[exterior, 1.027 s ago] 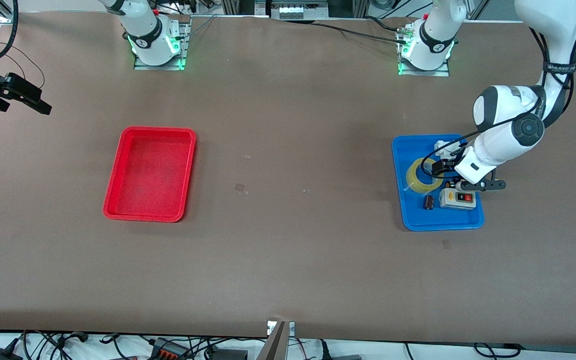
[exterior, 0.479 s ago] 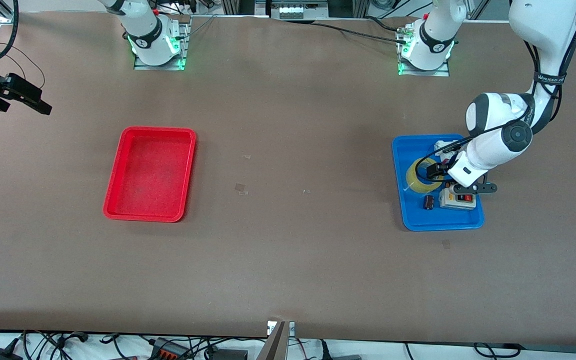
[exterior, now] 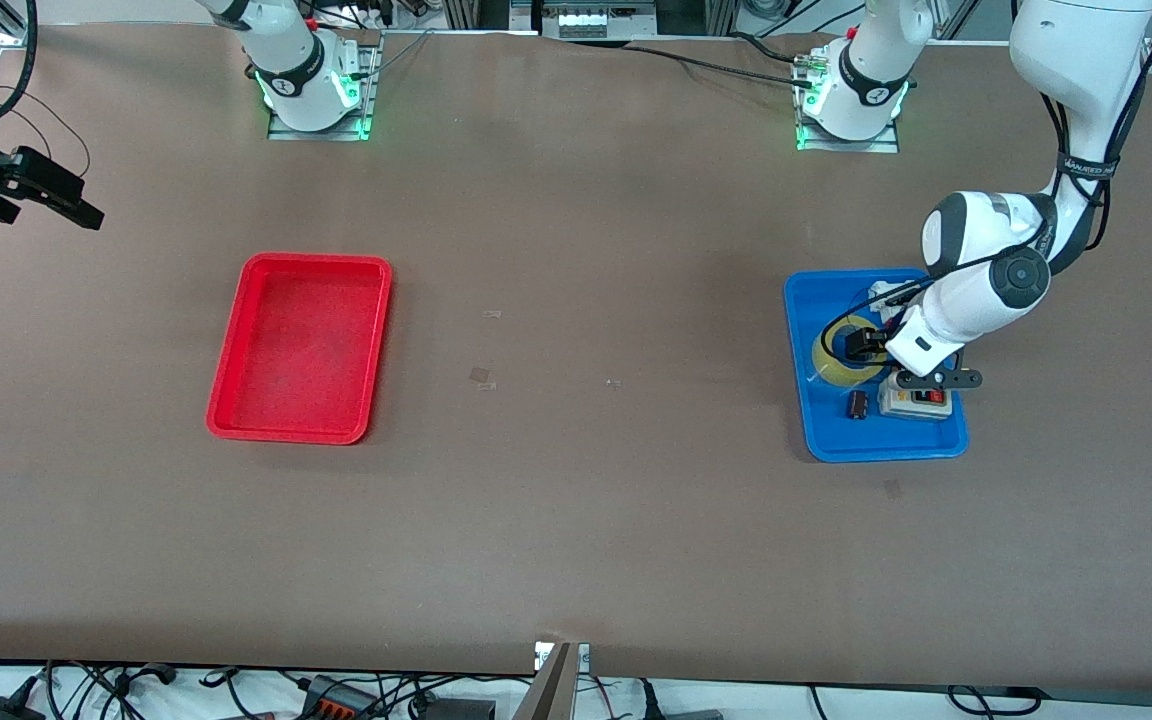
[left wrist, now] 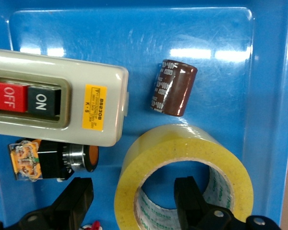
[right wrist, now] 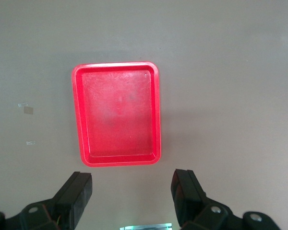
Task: Place and move tape with both arms
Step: 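Lower the left gripper onto the tape roll rim and close it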
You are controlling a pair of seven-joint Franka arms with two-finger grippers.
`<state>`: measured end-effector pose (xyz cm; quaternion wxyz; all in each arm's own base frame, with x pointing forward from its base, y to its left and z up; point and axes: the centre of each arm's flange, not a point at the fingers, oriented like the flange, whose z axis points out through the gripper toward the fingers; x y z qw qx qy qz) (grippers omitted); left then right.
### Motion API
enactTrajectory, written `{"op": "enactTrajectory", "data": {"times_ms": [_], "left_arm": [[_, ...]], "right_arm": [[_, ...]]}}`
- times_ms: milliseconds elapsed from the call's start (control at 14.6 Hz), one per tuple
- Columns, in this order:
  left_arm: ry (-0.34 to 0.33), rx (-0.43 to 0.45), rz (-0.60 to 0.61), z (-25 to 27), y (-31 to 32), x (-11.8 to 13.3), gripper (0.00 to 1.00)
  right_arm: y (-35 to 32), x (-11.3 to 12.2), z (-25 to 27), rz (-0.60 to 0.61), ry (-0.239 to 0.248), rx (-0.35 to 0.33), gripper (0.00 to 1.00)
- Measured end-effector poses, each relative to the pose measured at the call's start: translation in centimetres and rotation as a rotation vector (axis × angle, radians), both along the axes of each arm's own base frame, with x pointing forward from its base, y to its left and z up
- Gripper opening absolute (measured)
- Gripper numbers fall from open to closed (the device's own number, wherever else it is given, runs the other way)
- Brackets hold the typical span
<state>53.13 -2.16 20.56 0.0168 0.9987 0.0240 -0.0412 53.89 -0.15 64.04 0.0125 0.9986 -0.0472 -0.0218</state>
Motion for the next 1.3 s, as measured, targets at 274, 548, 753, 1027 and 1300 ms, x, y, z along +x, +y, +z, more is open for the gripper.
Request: {"op": "enactTrajectory", "data": {"times_ms": [274, 548, 753, 1027, 1300], "left_arm": [[0.000, 0.000, -0.001, -0.02, -0.11, -0.01, 0.96], [0.005, -0.001, -0.002, -0.26, -0.18, -0.08, 0.85], [0.009, -0.001, -0.003, -0.49, -0.25, -0.13, 0.68], [0.010, -0.002, -0.003, -0.58, -0.24, -0.15, 0.48], [0.009, -0.002, -0.008, -0.58, -0.49, -0.15, 0.30]], "right_arm": [[0.00, 0.00, 0.00, 0.000, 0.000, 0.000, 0.99], [0.00, 0.00, -0.01, 0.000, 0.000, 0.000, 0.99], [0.00, -0.01, -0.01, 0.000, 0.001, 0.000, 0.99], [0.00, -0.02, -0.10, 0.000, 0.005, 0.000, 0.99], [0.00, 0.00, -0.14, 0.000, 0.006, 0.000, 0.99]]}}
